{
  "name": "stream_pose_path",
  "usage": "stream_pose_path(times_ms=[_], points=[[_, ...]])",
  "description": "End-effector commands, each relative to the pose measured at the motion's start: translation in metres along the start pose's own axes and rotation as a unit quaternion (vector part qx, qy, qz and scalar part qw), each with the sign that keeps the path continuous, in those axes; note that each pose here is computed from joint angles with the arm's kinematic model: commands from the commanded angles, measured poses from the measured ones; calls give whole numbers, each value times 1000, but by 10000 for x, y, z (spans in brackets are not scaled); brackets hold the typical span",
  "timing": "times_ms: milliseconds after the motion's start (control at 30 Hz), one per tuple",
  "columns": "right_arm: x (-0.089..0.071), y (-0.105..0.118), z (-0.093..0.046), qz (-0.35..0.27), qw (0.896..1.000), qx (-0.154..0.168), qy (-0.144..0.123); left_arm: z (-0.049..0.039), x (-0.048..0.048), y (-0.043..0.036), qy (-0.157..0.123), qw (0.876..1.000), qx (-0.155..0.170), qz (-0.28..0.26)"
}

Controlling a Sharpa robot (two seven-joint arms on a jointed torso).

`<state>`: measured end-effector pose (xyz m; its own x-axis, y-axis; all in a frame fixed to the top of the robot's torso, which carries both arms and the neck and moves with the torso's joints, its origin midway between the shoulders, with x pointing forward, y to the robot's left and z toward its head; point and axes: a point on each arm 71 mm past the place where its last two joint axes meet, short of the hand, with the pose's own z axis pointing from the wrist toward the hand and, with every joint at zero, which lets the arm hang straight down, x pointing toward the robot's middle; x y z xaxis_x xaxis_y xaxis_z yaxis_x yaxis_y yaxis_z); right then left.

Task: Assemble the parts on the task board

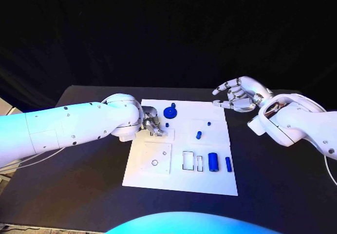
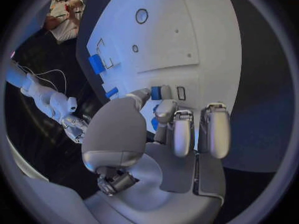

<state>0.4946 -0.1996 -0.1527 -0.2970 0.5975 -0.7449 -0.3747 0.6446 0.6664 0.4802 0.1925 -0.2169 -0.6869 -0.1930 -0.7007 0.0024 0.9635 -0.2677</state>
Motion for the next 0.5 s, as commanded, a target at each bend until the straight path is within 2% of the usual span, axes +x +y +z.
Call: stream_pose_path(times_ms=[33, 500], points=[[15, 6, 2, -3, 1000, -3, 9, 7, 46, -7, 16, 1000, 3, -13], [20, -4, 4, -3, 1000, -1, 12, -3, 75, -2, 37, 998, 8, -54]])
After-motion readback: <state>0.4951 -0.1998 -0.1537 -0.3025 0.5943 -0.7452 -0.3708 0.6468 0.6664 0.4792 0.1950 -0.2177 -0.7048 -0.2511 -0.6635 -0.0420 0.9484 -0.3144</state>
